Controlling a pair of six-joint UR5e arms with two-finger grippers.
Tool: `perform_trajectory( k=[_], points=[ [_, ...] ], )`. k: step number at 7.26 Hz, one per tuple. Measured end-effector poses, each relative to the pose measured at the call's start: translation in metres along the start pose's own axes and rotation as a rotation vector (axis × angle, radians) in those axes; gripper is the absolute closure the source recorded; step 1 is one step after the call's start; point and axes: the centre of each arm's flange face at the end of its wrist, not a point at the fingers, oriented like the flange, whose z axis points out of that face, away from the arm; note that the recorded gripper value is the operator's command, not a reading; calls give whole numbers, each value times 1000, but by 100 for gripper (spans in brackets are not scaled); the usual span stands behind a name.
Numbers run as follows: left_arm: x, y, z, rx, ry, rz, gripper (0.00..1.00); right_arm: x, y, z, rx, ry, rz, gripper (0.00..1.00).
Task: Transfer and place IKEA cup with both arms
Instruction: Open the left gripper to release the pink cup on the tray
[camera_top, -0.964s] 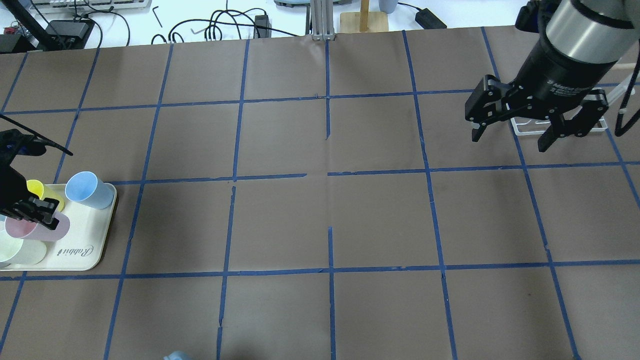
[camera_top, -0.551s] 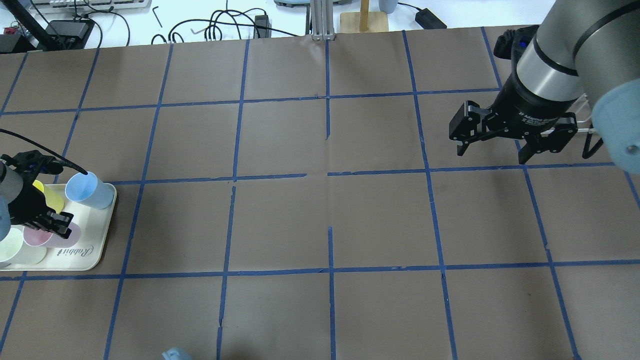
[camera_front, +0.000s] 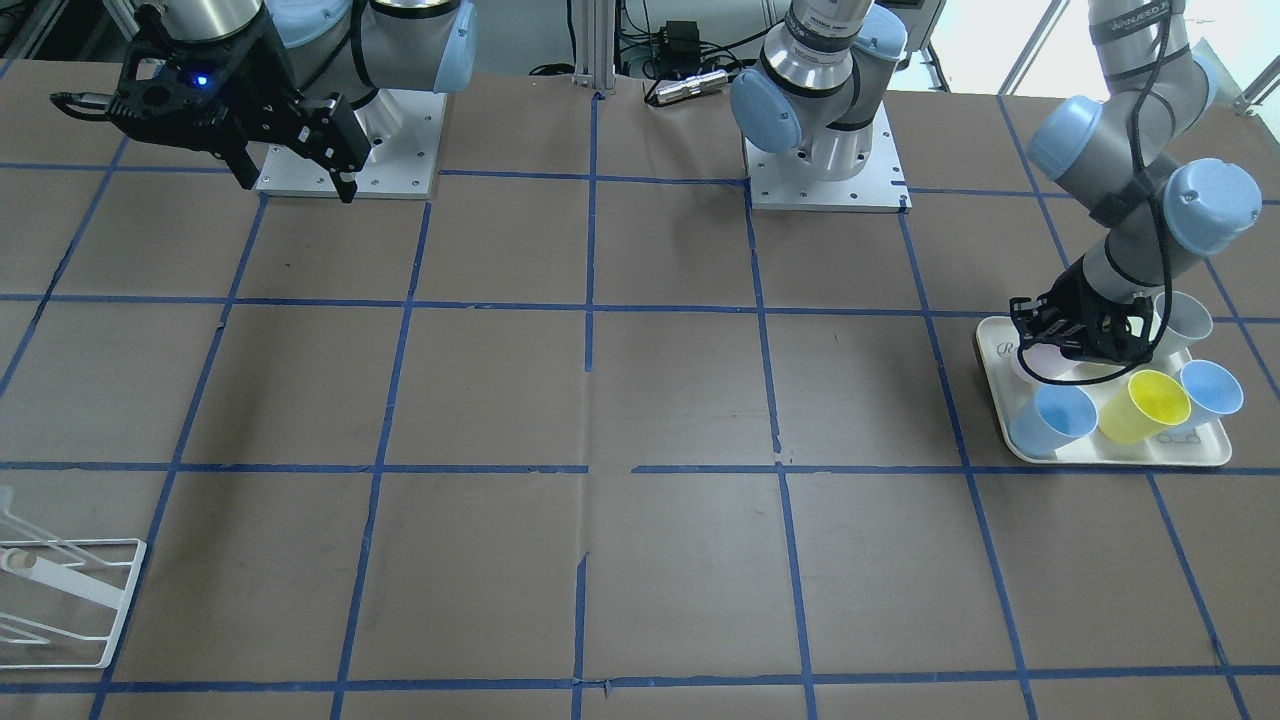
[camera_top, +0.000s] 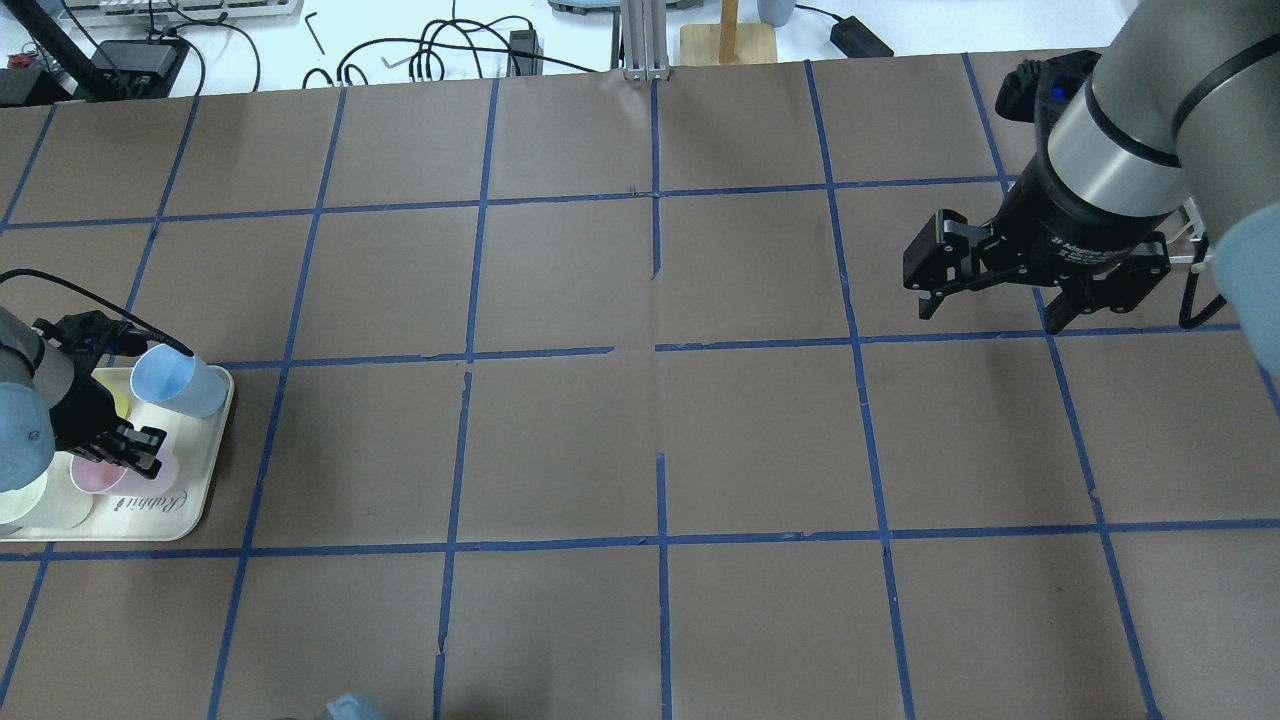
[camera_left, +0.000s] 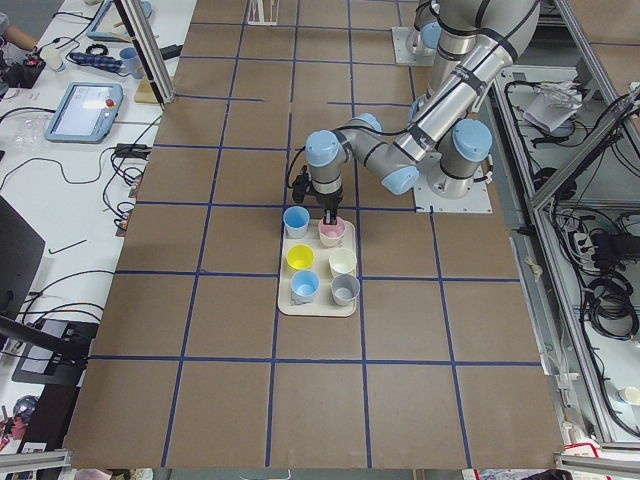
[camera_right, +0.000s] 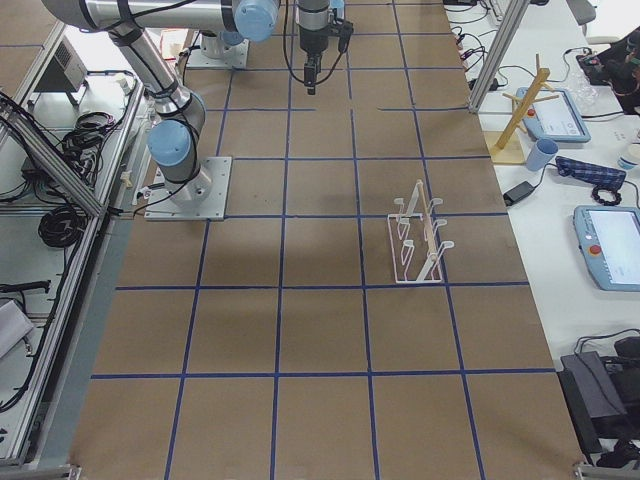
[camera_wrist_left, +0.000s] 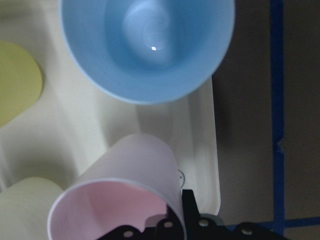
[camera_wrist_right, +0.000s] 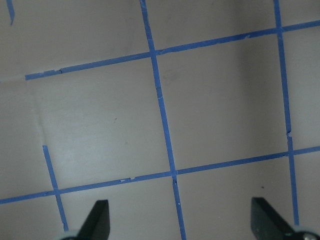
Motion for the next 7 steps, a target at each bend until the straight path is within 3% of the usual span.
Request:
perform_trajectory(
  k=[3,5,7],
  points=[
    [6,7,-32,-21,17,8,0,0,-7,-16,6,4,-10,0],
    [25,8,-102,-42,49,-6,0,-2,-13,-23,-7,-1,-6,0],
    [118,-17,-169,-11,21,-32,0,-3,-15,-27,-4,-4,-5,0]
  ],
)
